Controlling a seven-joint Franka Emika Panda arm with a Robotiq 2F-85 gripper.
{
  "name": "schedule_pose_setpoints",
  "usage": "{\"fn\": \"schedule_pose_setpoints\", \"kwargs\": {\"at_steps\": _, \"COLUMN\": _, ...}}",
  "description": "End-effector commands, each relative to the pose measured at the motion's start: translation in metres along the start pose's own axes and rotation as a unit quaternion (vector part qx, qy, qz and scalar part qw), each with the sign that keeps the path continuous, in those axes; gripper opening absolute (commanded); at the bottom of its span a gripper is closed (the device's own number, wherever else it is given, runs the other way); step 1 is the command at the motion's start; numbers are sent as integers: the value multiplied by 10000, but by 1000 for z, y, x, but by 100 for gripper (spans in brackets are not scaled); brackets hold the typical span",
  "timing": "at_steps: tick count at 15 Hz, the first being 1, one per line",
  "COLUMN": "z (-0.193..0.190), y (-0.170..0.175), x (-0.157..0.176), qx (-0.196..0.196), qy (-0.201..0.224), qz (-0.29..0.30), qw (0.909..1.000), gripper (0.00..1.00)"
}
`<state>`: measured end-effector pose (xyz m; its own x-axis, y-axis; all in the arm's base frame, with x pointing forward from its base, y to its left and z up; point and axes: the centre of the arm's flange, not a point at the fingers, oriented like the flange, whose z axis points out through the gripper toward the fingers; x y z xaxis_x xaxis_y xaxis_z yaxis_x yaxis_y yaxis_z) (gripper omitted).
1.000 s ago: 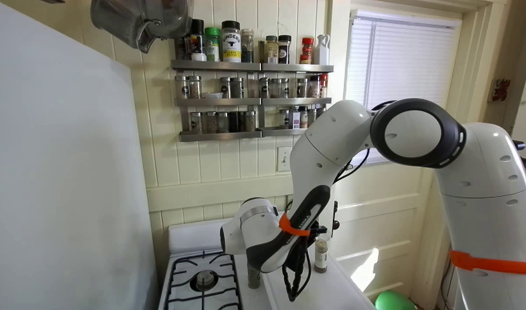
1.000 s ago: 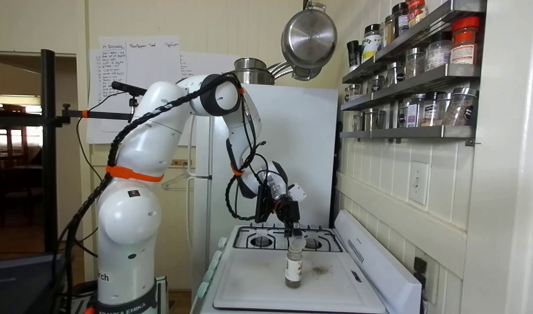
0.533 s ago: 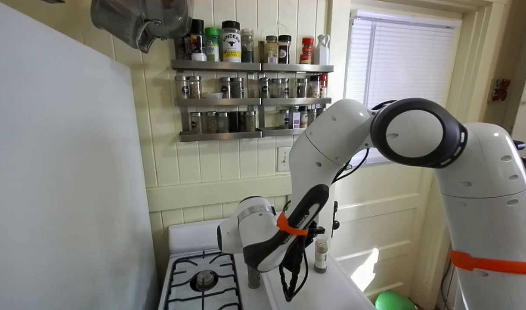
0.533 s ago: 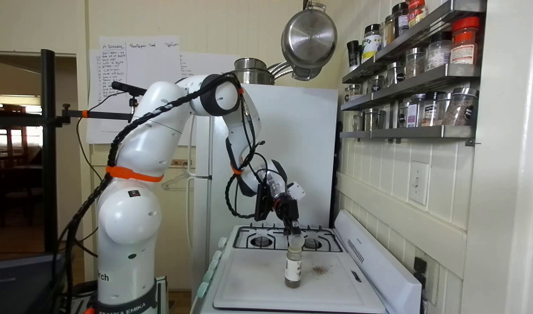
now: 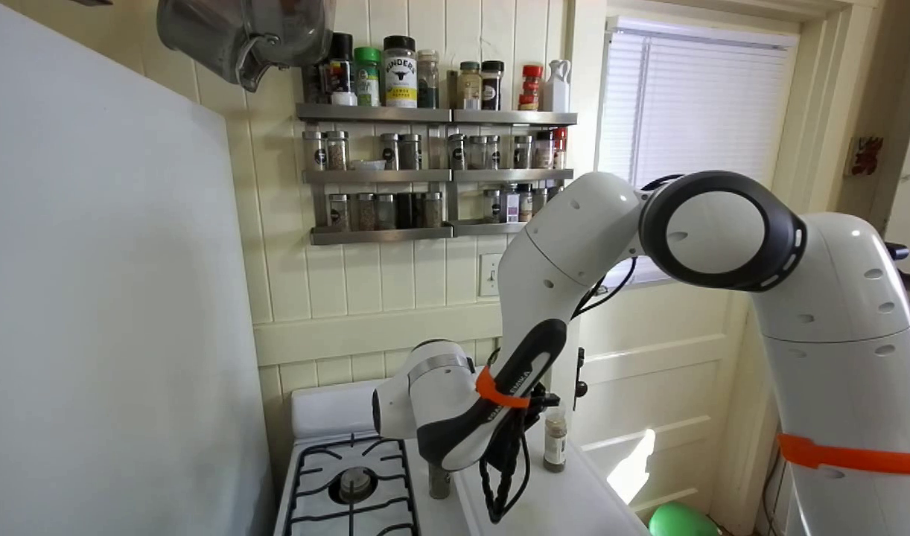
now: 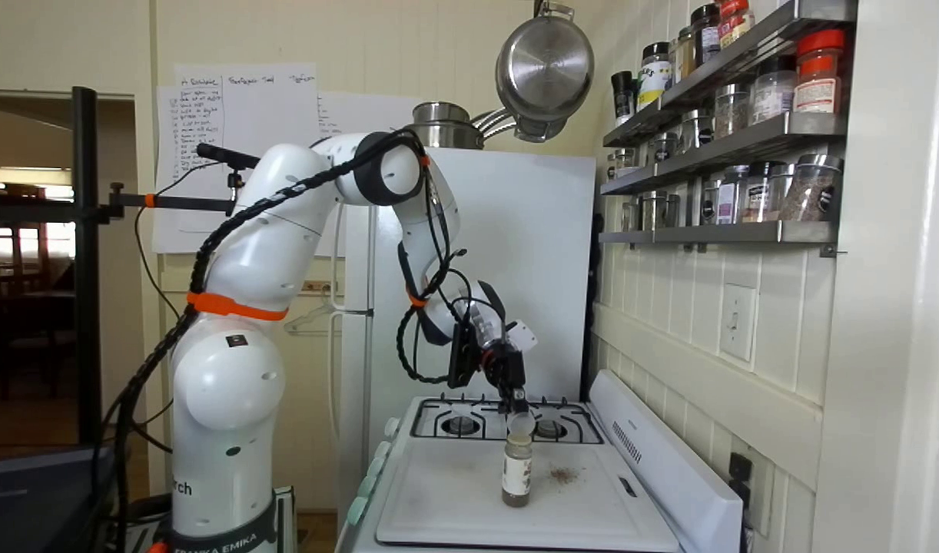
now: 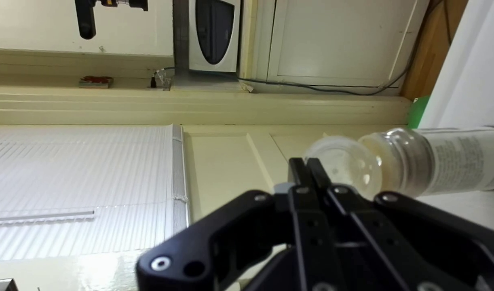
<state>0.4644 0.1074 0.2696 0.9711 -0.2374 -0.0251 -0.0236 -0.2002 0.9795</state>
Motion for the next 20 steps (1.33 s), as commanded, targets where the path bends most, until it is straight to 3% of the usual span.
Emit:
{"fn": "schedule_pose_setpoints", "kwargs": {"at_steps": 1, "z": -5, "y": -8, "x": 1, "qx": 101, "qy": -37, "qz": -101, "qw": 9999, "gripper": 1}}
{"fn": "schedule_pose_setpoints", "kwargs": {"at_steps": 17, "z": -14, "y": -12, "x": 3, "qx": 92, "qy": 16, "qz": -281, "qw": 9996, "gripper": 1}}
{"fn": "schedule_pose_setpoints", "kwargs": {"at_steps": 20, "z": -15, "y": -12, "x": 2, "qx": 91, "qy": 17, "qz": -283, "qw": 9996, "gripper": 9}}
